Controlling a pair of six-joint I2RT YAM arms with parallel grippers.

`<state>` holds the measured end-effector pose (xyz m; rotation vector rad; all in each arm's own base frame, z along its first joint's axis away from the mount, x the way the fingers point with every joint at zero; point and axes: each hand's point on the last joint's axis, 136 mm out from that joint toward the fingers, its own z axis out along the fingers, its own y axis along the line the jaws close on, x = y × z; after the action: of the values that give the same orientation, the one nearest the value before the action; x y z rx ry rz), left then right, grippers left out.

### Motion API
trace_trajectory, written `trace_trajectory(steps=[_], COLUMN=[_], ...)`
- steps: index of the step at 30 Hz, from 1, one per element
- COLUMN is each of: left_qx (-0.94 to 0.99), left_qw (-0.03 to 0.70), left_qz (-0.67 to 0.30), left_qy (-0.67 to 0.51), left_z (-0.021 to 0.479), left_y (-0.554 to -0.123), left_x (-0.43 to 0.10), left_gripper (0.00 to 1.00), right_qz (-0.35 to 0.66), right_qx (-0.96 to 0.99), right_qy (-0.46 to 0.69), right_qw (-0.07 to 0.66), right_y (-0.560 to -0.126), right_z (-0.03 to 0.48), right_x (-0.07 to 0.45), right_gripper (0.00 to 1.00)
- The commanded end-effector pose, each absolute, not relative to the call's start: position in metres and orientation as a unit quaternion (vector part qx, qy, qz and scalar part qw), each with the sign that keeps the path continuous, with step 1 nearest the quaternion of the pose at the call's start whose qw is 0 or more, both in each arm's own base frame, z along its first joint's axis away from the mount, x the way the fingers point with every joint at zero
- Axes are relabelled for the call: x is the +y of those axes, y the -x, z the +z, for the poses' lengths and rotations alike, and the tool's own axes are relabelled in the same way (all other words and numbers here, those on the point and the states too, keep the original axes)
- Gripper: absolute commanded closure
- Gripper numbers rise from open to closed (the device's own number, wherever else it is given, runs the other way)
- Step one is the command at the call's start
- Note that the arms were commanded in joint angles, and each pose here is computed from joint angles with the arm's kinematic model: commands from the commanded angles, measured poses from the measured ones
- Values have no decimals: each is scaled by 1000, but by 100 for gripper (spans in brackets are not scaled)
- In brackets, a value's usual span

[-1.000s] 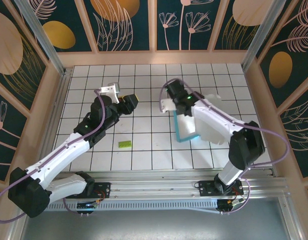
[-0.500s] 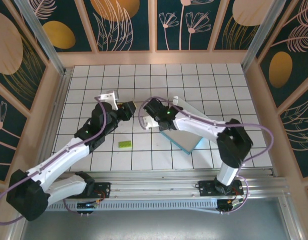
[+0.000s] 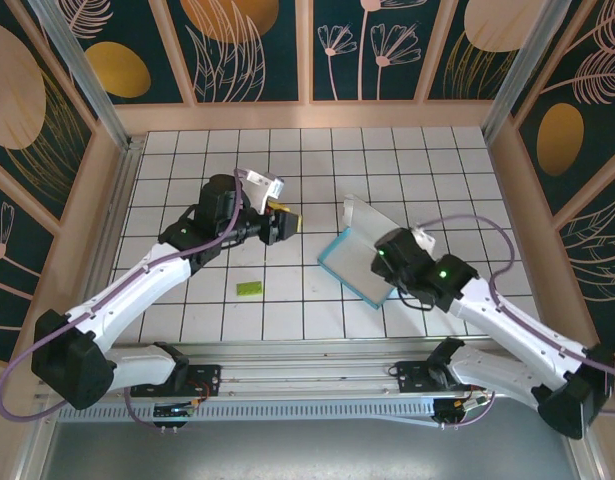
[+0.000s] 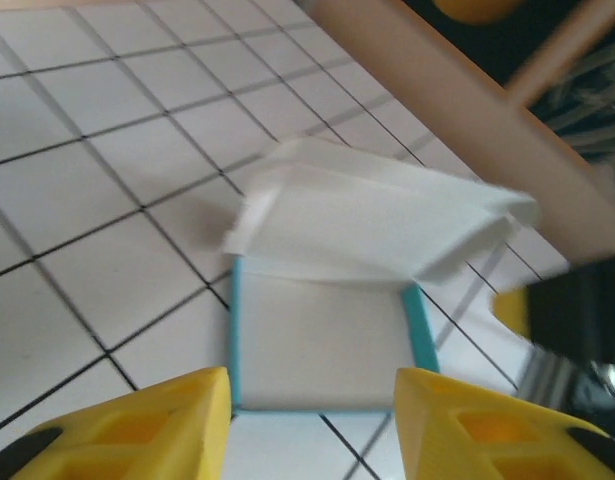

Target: Fold the paper box

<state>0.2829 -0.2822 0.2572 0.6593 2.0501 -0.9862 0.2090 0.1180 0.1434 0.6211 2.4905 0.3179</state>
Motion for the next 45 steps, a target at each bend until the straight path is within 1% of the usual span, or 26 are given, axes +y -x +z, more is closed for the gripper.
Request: trace_trajectory(steps=[1,2,5,7,8,10,12,16,19,22,24,28,31,35,37,39,42,45], left_qx=[739,732,721,722,723,737,757,822,821,827,838,850,856,871,874,873,873,873], left_qw=[337,340,349,346,342,325,327,359,365,400,425,458,457,432,428,433,435,441], left_qz=[-457,-462,-463,-460,-458,-449,-420,-323,-333,-319,-287,-241,-237,-233,-228,-226,-223,-207], left_qy=[-361,-368,-380,-384,-387,-388,-379,-302,-287,-234,-185,-99,-54,3,15,14,16,-14], left_z=[269,271,277,277,276,259,250,234,239,246,247,245,240,223,217,215,212,215], left_y=[-235,-230,-223,-219,-217,-211,-215,-249,-250,-264,-278,-297,-305,-315,-320,-326,-339,-352], left_x=[-295,-294,-291,-289,-288,-282,-275,-249,-249,-240,-225,-199,-191,-184,-180,-175,-164,-160], left_gripper=[39,33,20,14,9,4,3,2,1,1,1,1,1,2,2,3,3,3], right_qz=[151,149,122,108,110,121,121,111,102,80,75,103,114,119,128,141,137,156], right_qx=[904,904,907,905,906,906,907,916,923,930,928,914,903,894,888,884,890,884], right_qy=[-339,-343,-339,-341,-334,-329,-323,-293,-254,-213,-187,-156,-171,-199,-208,-189,-179,-160], right_qw=[211,208,218,229,235,237,239,251,270,290,314,360,376,383,389,404,397,411], right_y=[-202,-205,-212,-221,-227,-234,-239,-250,-262,-271,-281,-309,-331,-359,-373,-389,-408,-414], right_z=[108,98,78,70,67,59,51,40,39,39,42,50,47,40,41,45,48,82], right_x=[107,103,92,84,85,89,91,94,97,95,96,113,124,143,153,166,177,188], right_gripper=[41,40,38,38,38,42,49,61,69,78,78,78,78,77,76,74,73,64])
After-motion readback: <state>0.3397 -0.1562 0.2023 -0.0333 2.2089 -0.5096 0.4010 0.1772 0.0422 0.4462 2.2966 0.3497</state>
